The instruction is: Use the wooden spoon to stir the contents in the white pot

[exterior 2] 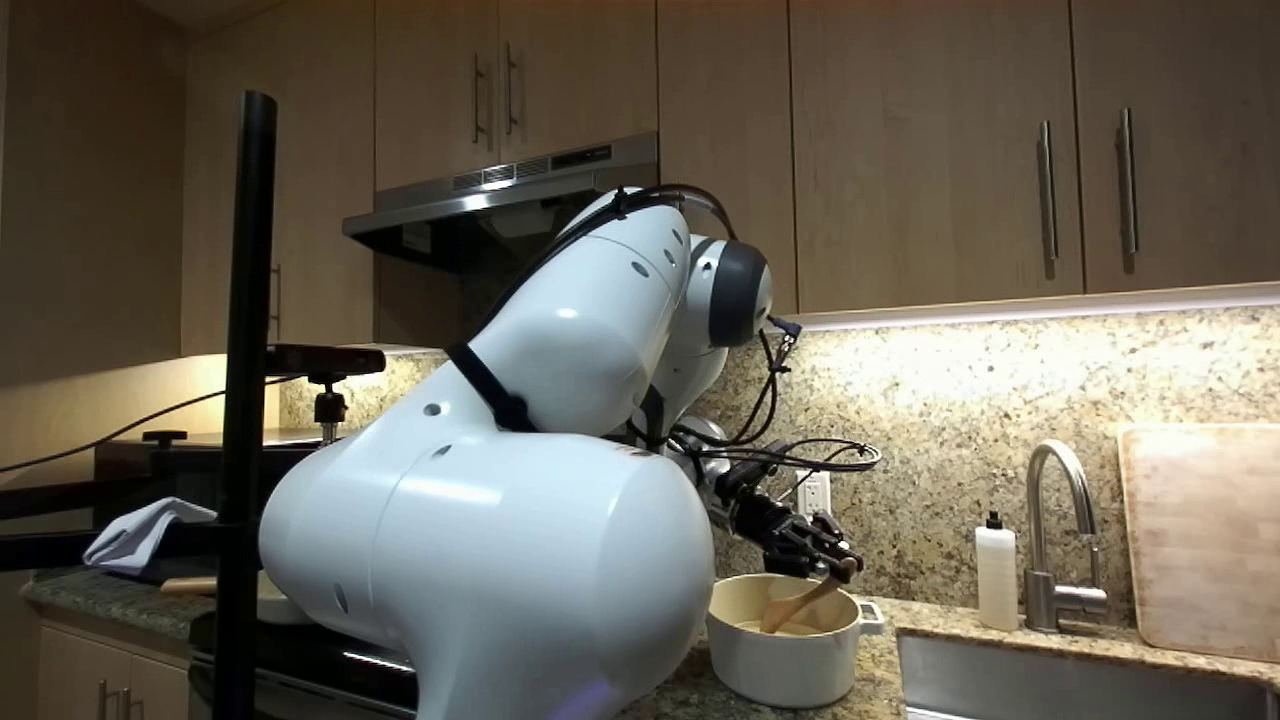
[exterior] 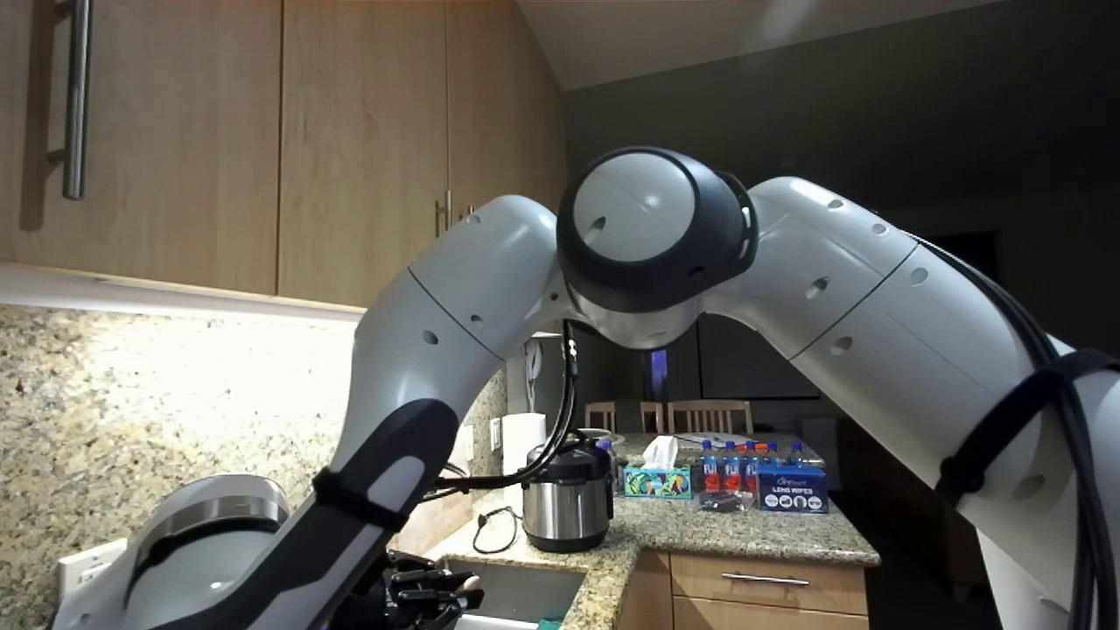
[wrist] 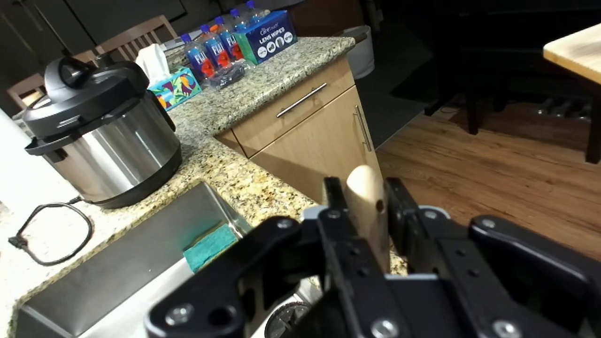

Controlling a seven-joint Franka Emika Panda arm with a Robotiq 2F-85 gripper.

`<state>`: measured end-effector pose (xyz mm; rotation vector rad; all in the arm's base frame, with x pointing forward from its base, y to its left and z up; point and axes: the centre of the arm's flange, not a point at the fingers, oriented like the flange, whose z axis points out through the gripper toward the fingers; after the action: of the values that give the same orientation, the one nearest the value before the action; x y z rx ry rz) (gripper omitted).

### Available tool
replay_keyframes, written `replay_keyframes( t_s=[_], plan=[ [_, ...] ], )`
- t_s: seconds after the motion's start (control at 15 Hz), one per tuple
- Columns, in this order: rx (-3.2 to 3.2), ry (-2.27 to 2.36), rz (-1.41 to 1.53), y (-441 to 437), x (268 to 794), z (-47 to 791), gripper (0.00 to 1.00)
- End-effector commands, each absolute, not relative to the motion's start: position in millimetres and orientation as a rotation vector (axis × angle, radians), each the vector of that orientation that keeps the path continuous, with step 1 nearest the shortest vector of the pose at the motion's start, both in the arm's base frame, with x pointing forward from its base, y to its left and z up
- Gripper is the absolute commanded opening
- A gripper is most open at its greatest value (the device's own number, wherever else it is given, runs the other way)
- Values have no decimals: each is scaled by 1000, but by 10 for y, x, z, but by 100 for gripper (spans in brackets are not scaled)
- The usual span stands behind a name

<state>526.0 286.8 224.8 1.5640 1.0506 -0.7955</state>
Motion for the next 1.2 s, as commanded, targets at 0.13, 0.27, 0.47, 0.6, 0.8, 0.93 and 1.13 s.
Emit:
replay_keyframes(
  t_s=[0.13, 0.27, 0.47, 0.6, 0.8, 0.93, 1.13],
  plan=[
    [1544, 1127, -814, 2498, 5056, 2545, 9],
    [1552, 1115, -829, 2414, 5091, 2604, 9],
    [1581, 1079, -836, 2339, 5204, 2661, 9],
    [1606, 1059, -845, 2324, 5292, 2666, 9],
    [1642, 1038, -848, 2373, 5391, 2647, 9],
    [1664, 1032, -841, 2461, 5459, 2633, 9],
    [1693, 1038, -832, 2610, 5516, 2615, 9]
  ],
)
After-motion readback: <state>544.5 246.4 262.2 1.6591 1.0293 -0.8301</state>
